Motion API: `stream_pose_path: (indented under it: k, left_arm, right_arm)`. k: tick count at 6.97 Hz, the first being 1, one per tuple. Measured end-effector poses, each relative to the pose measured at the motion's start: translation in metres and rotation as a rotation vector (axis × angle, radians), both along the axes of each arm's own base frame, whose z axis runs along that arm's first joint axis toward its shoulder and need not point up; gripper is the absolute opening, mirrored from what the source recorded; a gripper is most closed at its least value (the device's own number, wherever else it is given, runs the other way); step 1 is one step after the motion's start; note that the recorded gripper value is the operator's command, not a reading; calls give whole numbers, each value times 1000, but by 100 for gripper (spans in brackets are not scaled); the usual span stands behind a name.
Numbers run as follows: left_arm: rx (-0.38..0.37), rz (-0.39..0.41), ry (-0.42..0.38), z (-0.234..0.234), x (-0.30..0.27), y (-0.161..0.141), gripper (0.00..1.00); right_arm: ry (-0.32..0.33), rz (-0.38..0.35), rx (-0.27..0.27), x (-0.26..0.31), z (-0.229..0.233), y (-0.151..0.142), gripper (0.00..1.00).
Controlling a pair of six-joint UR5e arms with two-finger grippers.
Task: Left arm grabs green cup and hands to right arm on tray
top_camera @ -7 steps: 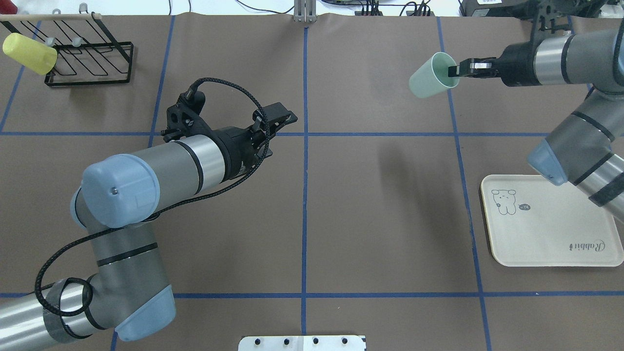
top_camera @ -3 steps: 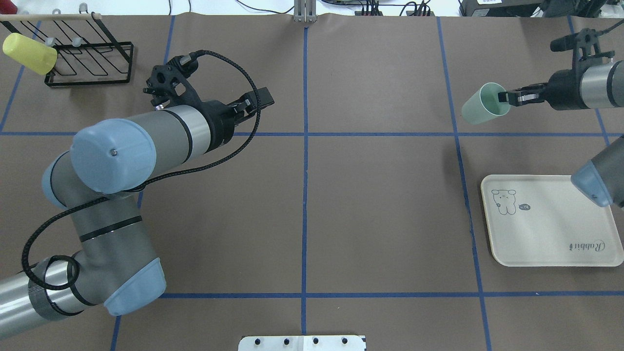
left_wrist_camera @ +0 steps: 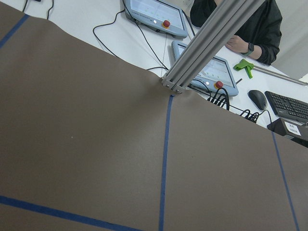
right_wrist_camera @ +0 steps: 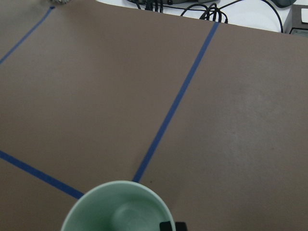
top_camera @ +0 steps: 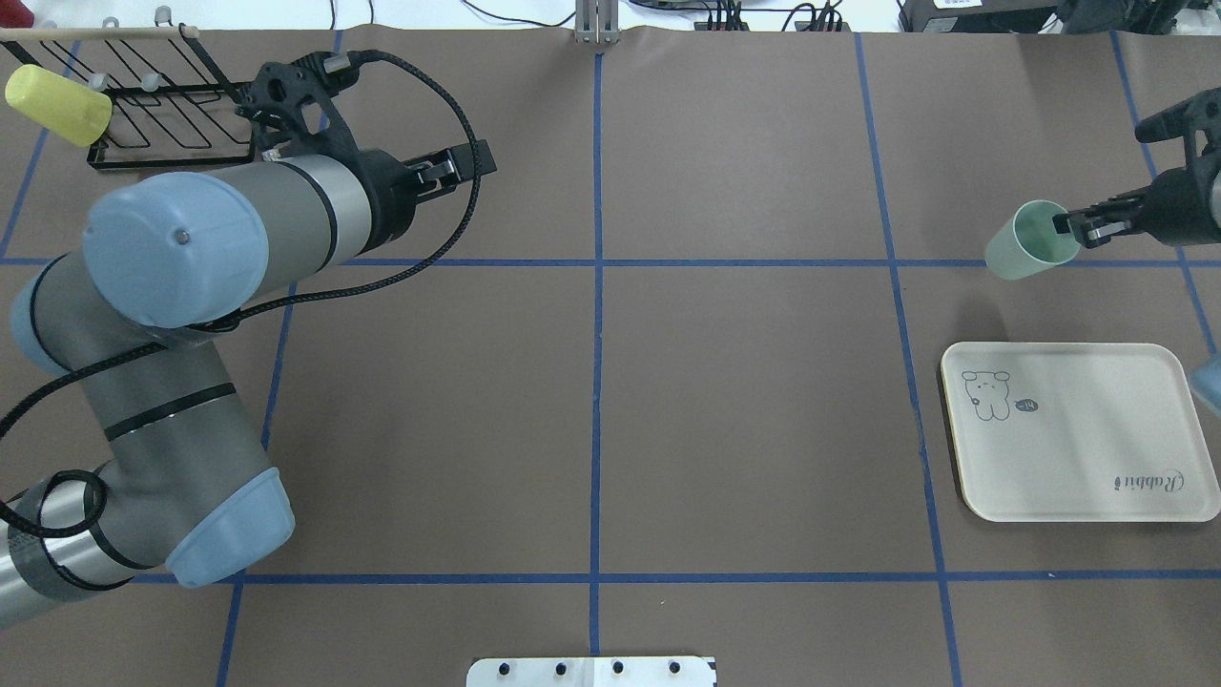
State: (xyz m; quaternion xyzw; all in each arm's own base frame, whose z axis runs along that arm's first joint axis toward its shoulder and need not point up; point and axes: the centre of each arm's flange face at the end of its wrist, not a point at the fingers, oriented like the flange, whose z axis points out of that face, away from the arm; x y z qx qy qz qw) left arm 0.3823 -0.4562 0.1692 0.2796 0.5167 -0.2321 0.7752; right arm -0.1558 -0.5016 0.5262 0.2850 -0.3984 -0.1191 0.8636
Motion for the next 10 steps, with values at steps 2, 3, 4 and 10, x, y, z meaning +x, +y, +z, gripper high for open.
stream_pose_path:
  k: [2,3,4,10]
  left_arm:
    - [29,-18,-76,13,-21,-16,99]
    - [36,-23,-102,20,-27,-21,99]
    - [38,-24,-114,24,-31,-23,99]
    - [22,-19,-142,41,-30,-25,99]
  right_arm:
    - [87,-56,-68,16,1,37,0]
    - [111,-76,-97,22,11,55,0]
    - [111,-98,-119,26,18,69,0]
    - [97,-212,-150,-1,30,94,0]
